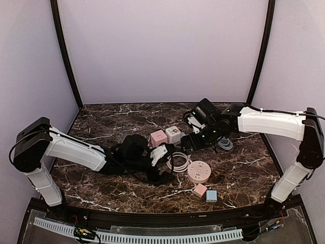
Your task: Insert the plug
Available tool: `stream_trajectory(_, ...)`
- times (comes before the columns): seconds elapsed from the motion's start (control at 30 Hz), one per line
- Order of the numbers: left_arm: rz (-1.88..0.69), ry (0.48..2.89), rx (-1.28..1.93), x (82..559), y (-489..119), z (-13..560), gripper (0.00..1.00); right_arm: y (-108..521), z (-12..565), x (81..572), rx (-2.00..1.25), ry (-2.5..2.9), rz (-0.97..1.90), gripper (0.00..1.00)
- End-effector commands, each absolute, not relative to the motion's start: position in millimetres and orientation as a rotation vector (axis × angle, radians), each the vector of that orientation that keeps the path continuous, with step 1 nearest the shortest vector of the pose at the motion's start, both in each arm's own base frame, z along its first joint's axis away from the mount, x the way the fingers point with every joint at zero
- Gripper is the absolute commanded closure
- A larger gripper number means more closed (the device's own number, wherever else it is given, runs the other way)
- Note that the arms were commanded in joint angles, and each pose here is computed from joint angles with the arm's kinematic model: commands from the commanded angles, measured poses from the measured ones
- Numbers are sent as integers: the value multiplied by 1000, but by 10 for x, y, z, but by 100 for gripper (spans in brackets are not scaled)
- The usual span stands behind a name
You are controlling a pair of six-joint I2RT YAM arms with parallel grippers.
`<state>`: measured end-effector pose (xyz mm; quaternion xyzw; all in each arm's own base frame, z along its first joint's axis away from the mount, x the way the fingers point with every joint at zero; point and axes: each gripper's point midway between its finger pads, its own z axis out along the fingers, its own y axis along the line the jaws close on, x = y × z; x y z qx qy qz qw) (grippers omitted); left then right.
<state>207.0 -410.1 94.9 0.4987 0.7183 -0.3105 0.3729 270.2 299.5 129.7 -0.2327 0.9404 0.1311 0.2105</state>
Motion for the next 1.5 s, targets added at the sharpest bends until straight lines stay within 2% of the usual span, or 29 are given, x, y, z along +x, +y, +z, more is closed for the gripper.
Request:
stream_trajectory(0.0,-778,1890,1291,1894,-4256,842,8,2691,1461,2845,-458,2571,276,1)
stream_trajectory(0.13,-752,1922,1197,1796,-4418,834,9,2492,1583,2896,-339,2530,225,1)
stream_trajectory(0.43,-670,1924,1212,1350,-4847,744,11,2299,1713,2782,-239,2486,264,1)
stream_trajectory(1.0,-651,1999,1151,1207,-4986,545,17,1995,1923,2530,-122,2425,339,1)
stream_trajectory(1.47,-615,2097,1046,1291,-5164,316,20,1898,1980,2484,-110,2408,325,1)
